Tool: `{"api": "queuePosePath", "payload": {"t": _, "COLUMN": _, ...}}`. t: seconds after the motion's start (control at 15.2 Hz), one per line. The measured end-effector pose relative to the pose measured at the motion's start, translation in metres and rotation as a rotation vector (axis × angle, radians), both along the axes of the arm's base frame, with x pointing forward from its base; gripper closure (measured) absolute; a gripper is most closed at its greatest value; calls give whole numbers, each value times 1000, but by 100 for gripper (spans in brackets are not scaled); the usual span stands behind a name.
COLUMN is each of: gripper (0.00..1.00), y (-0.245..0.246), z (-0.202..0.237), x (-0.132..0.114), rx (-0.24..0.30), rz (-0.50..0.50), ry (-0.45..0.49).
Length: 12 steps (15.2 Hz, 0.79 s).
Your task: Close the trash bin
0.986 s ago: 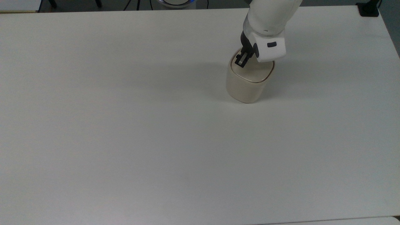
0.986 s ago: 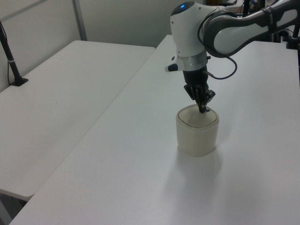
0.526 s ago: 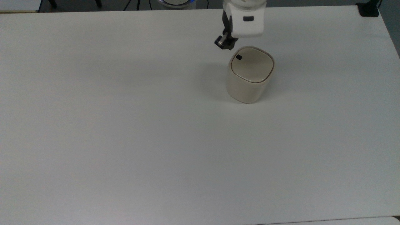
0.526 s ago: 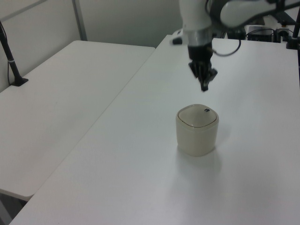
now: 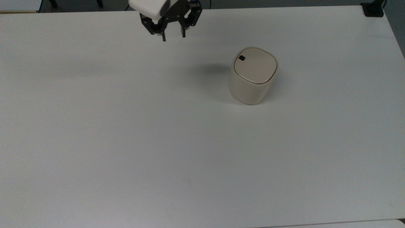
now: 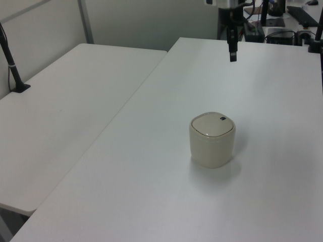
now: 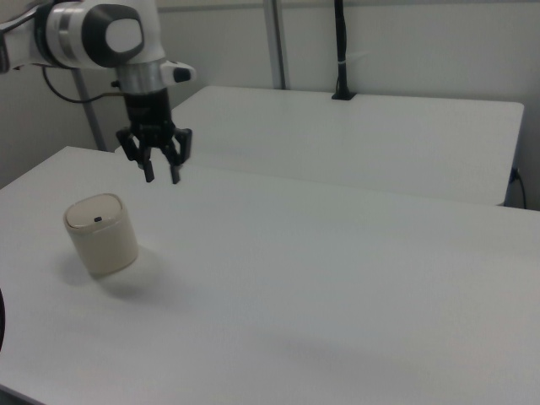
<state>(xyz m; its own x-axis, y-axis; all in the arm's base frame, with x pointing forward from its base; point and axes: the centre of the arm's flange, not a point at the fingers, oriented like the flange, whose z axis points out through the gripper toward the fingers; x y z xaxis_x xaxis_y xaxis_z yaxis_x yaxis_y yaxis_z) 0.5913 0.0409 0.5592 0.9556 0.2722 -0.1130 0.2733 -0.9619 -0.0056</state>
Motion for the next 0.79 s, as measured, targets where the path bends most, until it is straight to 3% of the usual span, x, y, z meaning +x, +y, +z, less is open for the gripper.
{"api": "queuePosePath", "payload": {"t": 0.33, "gripper": 1, "y": -61, "z": 8, "x": -2, "rx": -13, "rz": -139, "ry": -15}}
{"api": "queuePosePath", "payload": {"t": 0.79, "gripper": 0, "y": -102, "z": 22, "x": -6, "rx": -25, "rz": -258, "ry": -45}}
